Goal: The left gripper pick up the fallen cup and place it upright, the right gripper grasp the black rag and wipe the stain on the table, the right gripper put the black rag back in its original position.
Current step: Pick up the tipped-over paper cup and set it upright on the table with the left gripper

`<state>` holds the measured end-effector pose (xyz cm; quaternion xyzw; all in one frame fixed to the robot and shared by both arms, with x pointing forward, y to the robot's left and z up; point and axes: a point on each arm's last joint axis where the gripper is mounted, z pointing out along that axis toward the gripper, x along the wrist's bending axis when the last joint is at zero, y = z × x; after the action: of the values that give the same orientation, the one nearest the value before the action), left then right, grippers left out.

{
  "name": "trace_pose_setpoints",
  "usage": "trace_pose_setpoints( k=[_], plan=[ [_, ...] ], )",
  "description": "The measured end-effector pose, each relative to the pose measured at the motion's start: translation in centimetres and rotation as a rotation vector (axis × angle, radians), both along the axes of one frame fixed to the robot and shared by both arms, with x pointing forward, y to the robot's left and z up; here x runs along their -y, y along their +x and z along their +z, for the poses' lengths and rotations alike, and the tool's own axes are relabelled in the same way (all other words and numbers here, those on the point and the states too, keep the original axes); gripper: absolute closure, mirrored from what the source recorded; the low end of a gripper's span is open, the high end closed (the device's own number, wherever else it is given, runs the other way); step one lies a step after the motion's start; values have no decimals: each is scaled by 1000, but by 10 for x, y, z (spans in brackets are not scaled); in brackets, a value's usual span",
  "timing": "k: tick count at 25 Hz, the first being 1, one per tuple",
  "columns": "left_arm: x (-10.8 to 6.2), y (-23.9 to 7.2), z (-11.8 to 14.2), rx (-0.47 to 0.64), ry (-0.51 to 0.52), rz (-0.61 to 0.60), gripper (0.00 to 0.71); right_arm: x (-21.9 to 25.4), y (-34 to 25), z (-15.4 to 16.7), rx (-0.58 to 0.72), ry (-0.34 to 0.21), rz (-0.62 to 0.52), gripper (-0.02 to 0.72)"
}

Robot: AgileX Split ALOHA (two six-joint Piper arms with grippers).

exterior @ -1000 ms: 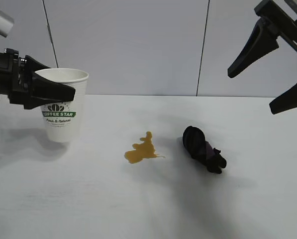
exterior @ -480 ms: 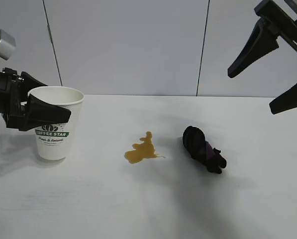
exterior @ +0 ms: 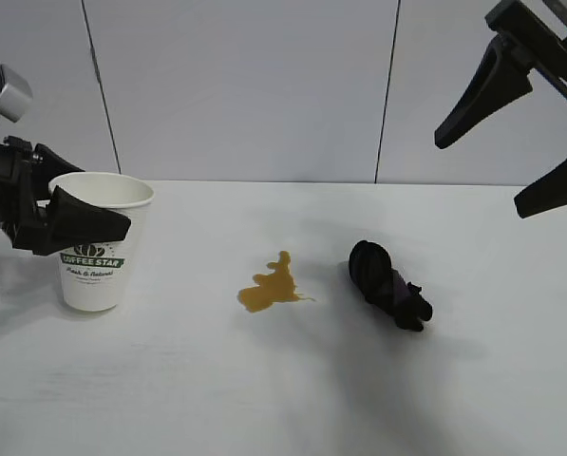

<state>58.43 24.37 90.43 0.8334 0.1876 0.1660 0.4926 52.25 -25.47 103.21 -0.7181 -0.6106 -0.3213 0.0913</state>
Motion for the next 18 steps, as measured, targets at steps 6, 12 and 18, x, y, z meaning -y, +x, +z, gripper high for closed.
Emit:
trace_pose_setpoints(
  k=[6,12,18],
  plan=[
    [0,0,0,-4,-2,2,103,0,0,0,0,0,0,126],
    [0,0,0,-4,-2,2,84,0,0,0,0,0,0,126],
    [0,0,0,-24,-15,15,77,0,0,0,0,0,0,126]
  ],
)
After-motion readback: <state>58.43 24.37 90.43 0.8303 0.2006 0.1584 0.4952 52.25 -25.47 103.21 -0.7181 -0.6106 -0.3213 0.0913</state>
